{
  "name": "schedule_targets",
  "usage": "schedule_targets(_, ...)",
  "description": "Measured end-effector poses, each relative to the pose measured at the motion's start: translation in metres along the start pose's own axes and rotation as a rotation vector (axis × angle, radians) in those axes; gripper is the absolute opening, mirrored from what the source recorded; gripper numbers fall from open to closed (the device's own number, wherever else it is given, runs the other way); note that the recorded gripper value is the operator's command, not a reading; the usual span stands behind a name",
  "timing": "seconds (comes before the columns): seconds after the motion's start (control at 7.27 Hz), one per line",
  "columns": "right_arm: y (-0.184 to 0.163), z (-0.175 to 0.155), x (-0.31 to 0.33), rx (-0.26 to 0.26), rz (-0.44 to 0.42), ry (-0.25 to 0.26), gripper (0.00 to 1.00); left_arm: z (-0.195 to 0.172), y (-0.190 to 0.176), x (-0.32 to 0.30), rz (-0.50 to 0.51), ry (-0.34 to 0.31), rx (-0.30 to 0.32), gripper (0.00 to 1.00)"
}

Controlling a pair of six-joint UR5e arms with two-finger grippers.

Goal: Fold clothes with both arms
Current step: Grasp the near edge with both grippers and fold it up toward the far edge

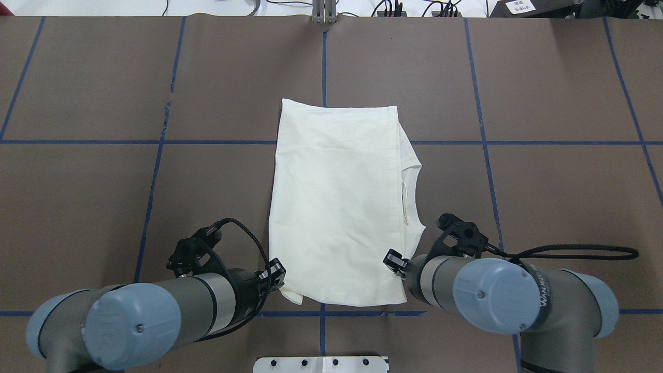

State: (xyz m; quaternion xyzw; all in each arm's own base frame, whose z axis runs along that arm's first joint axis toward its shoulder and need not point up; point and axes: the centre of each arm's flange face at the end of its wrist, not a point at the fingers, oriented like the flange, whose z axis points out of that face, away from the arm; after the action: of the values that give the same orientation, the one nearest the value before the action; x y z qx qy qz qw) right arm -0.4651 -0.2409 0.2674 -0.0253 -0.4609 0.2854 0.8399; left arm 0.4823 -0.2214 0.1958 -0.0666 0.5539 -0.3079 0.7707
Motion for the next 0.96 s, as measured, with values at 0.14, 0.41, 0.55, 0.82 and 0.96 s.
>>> schedule_targets(0.14, 0.002, -0.029, 0.000, -0.021, 0.000, -0.044, 0.00, -0.026, 0.007, 0.008, -0.015, 0.027, -0.026, 0.00)
schedule_targets(0.41, -0.021, -0.058, -0.016, 0.003, 0.020, -0.111, 0.00, -0.052, -0.014, 0.039, 0.005, 0.098, 0.005, 0.00)
schedule_targets(0.55, -0.044, -0.059, -0.032, 0.042, 0.031, -0.132, 0.00, -0.049, -0.043, 0.061, 0.038, 0.123, 0.071, 0.00)
schedule_targets(0.82, -0.090, -0.035, -0.068, 0.105, 0.050, -0.123, 0.00, -0.027, -0.092, 0.088, 0.087, 0.114, 0.183, 0.00)
schedule_targets(0.96, -0.111, -0.019, -0.080, 0.120, 0.059, -0.095, 0.00, -0.011, -0.104, 0.093, 0.102, 0.094, 0.212, 0.00)
